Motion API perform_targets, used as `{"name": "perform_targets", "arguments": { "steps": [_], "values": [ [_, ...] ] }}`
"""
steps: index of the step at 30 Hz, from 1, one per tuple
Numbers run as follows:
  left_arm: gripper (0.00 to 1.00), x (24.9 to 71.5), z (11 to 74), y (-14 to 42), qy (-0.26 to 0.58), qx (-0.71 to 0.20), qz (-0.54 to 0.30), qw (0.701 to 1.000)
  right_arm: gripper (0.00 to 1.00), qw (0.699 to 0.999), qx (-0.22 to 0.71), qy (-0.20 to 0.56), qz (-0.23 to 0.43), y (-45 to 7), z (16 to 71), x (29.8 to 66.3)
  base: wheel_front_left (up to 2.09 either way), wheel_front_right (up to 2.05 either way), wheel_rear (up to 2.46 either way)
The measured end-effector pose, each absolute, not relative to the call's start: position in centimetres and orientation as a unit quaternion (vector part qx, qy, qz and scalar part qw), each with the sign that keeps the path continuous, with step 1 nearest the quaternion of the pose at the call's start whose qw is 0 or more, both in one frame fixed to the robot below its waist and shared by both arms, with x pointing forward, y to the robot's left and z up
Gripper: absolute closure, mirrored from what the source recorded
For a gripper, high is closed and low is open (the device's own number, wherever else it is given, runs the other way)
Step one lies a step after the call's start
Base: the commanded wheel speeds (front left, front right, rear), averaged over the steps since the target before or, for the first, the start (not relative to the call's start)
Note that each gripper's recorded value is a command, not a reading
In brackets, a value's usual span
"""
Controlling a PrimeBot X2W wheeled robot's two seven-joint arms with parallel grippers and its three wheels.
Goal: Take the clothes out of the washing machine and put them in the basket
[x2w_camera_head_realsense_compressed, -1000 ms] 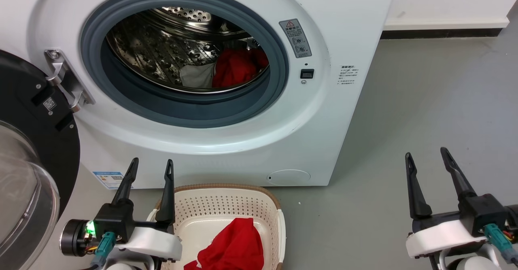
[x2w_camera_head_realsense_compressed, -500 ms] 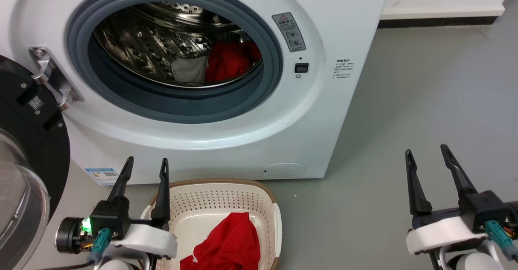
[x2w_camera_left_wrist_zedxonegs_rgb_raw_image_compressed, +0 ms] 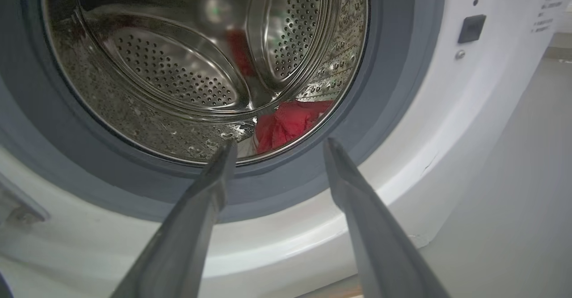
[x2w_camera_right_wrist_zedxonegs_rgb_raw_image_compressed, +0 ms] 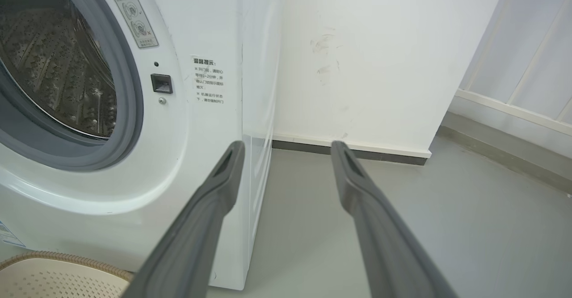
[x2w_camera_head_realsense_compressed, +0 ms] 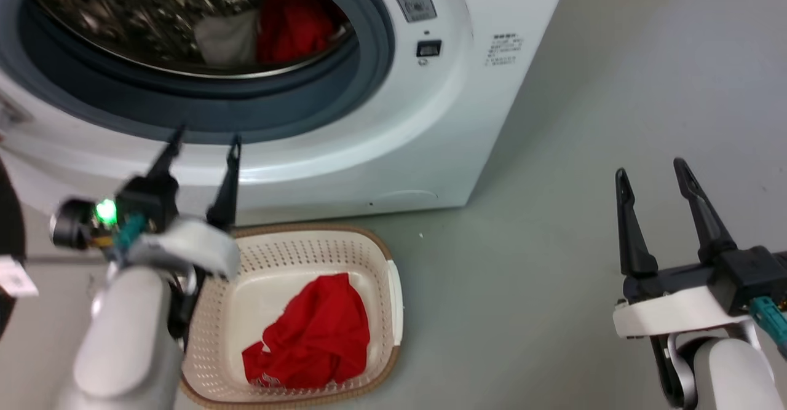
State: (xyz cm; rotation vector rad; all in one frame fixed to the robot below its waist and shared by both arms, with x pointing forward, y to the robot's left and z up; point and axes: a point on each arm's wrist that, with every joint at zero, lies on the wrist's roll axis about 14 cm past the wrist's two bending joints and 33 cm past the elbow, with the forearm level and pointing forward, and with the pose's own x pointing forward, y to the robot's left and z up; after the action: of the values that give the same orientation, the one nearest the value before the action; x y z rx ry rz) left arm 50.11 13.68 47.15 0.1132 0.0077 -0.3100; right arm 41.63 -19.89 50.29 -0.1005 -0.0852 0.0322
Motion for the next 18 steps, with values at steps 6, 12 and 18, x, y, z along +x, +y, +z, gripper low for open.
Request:
{"name": "perform_targets", "arguments": {
  "steps": [6, 12, 18],
  "values": [
    [0.0, 57.4, 46.4, 12.0, 0.031, 0.066, -0.18, 0.981, 0.0, 0.998, -0.05, -0.021, 0.012, -20.4, 48.3, 43.2, 0.0, 0.0, 0.0],
    [0.0, 64.0, 44.1, 10.6, 0.095, 0.074, -0.198, 0.973, 0.0, 0.998, -0.054, 0.004, 0.007, -21.0, 46.0, 44.4, 0.0, 0.0, 0.0],
    [0.0, 69.2, 41.3, 9.7, 0.168, 0.062, -0.199, 0.963, 0.0, 0.998, -0.06, 0.029, 0.001, -21.7, 43.9, 45.1, 0.0, 0.0, 0.0]
  ]
}}
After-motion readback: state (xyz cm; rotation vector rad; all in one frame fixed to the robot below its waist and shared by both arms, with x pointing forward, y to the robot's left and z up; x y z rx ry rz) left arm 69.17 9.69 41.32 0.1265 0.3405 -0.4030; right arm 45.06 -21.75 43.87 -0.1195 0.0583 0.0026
